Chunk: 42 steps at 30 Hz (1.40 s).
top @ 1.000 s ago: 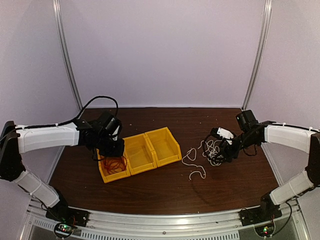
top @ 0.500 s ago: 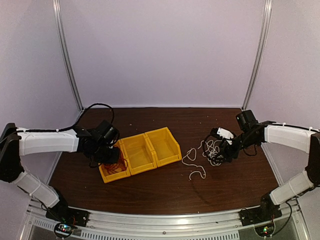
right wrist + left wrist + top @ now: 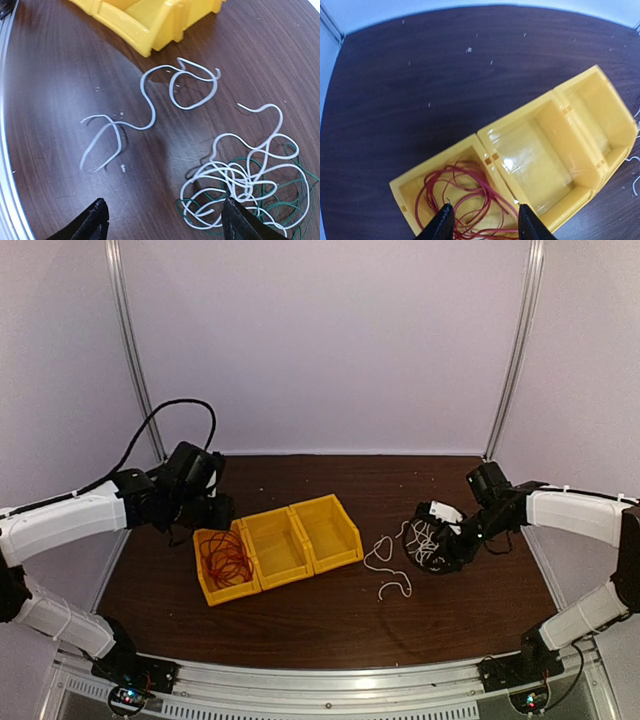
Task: Untangle the cables
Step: Adjust the untangled cable in the bin, then pick up the untangled cable from the center of the board, then place the untangled cable in the bin.
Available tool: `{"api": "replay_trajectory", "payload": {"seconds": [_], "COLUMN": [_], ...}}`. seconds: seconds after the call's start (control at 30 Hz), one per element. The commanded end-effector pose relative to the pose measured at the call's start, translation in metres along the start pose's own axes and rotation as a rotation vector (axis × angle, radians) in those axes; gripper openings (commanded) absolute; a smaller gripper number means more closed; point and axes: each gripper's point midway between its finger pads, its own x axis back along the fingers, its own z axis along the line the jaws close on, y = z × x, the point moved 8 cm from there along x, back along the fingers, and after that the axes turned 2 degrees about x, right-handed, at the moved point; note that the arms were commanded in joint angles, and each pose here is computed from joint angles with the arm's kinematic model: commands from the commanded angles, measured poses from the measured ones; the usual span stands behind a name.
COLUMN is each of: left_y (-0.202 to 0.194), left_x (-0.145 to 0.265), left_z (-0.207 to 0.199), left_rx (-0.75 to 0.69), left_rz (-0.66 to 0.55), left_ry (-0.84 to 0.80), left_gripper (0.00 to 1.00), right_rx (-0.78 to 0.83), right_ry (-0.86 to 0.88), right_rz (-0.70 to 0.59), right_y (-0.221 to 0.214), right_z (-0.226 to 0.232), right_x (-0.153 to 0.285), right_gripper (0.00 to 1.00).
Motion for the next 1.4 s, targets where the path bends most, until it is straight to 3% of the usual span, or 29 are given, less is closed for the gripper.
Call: {"api": "replay_trajectory", "payload": {"seconds": [0.0,0.17,0.33,0.4,0.43,0.5,0.53,0.57,0.77,0.93,1.17,1.37], "left_y": [0.045,0.048,0.043,0.041,0.040,0.035,0.033,0.031,0.024,0.018,0.024,0.035], "left_x": [0.034,0.041,0.044,0.043,0.043,0.041,0.040,0.039,0.045,0.054,0.060,0.078], "left_z": [-0.004,0.002,0.002,0.000,-0.002,-0.004,-0.004,-0.004,-0.019,-0.033,-0.028,-0.004], "left_rx": [-0.085,-0.067,-0.022,-0.006,-0.007,-0.016,-0.020,-0.029,-0.164,-0.231,-0.207,-0.221], "left_rz": [-0.254,-0.431,-0.466,-0.444,-0.432,-0.410,-0.405,-0.400,-0.428,-0.487,-0.472,-0.508], "left_ry": [-0.035,-0.053,-0.108,-0.136,-0.156,-0.188,-0.197,-0.204,-0.390,-0.584,-0.527,-0.306], "left_gripper": [0.55,0.92,0.94,0.92,0.91,0.89,0.88,0.88,0.76,0.75,0.75,0.77], "right_rx": [0.088,0.138,0.111,0.097,0.096,0.098,0.107,0.116,0.224,0.283,0.363,0.418], "right_ry": [0.159,0.217,0.163,0.169,0.179,0.192,0.192,0.198,0.243,0.231,0.166,0.142], "right_rz": [-0.024,0.055,0.147,0.166,0.170,0.167,0.155,0.142,0.098,0.041,-0.071,-0.204], "right_y": [0.019,0.027,0.024,0.023,0.023,0.026,0.029,0.033,0.059,0.088,0.135,0.178], "right_z": [0.028,0.050,0.045,0.043,0.043,0.044,0.044,0.046,0.055,0.057,0.055,0.061], "right_x": [-0.008,-0.036,-0.060,-0.064,-0.065,-0.063,-0.059,-0.054,-0.010,0.026,0.069,0.094], "right_gripper": [0.79,0.80,0.74,0.61,0.50,0.13,0.03,0.00,0.00,0.00,0.00,0.00]}}
